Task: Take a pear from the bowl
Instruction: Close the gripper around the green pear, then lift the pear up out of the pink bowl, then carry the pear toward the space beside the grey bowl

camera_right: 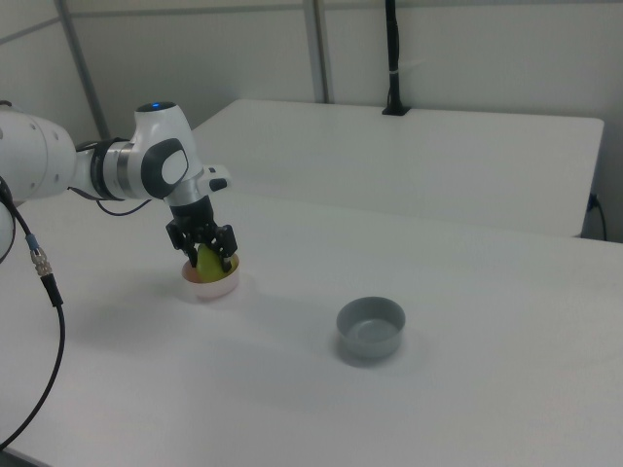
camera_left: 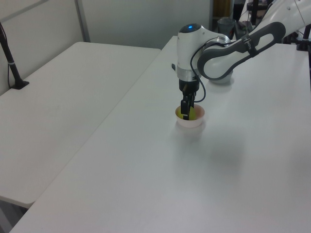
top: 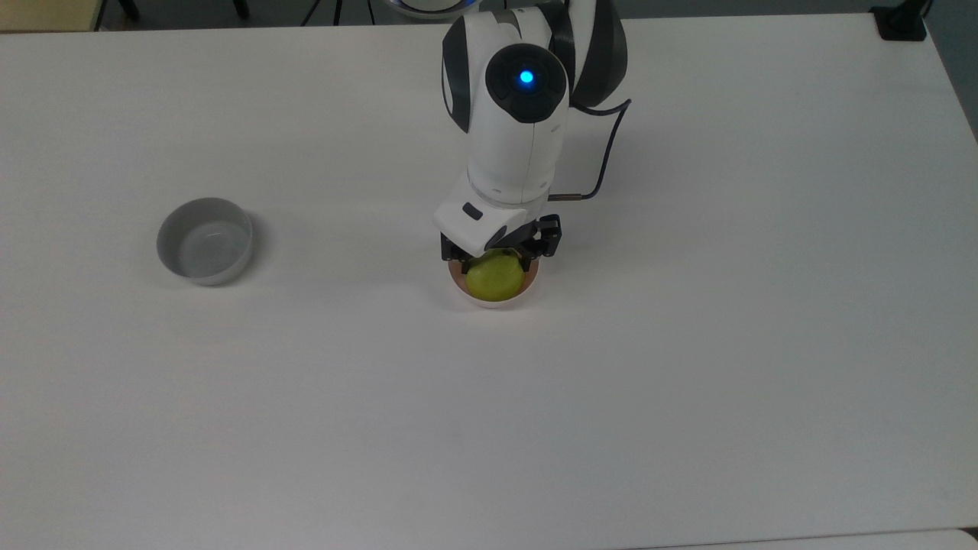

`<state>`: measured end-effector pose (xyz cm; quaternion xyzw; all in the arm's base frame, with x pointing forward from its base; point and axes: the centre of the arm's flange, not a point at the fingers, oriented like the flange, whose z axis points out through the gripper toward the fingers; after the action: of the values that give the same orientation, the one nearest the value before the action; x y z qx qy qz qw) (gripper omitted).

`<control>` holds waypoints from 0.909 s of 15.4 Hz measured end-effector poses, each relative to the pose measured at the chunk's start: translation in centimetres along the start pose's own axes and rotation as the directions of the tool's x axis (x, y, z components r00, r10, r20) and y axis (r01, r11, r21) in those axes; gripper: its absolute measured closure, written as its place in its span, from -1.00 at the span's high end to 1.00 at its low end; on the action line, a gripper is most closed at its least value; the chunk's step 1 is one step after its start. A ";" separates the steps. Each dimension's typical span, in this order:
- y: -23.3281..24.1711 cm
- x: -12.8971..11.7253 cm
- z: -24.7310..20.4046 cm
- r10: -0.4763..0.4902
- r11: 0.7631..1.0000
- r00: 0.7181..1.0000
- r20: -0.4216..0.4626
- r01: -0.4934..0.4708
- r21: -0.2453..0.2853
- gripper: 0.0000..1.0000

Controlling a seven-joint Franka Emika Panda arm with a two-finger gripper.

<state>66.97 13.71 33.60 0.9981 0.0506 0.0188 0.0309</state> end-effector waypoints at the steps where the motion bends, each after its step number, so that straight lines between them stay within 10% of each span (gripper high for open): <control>1: 0.0 0.0 -0.2 0.000 1.000 1.000 0.001 0.000 0.000 0.60; 14: 5.6 -3.1 -13.4 0.079 0.997 0.997 0.021 -0.079 0.000 0.60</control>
<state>63.87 8.61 47.25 0.9994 0.0106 0.0093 0.0302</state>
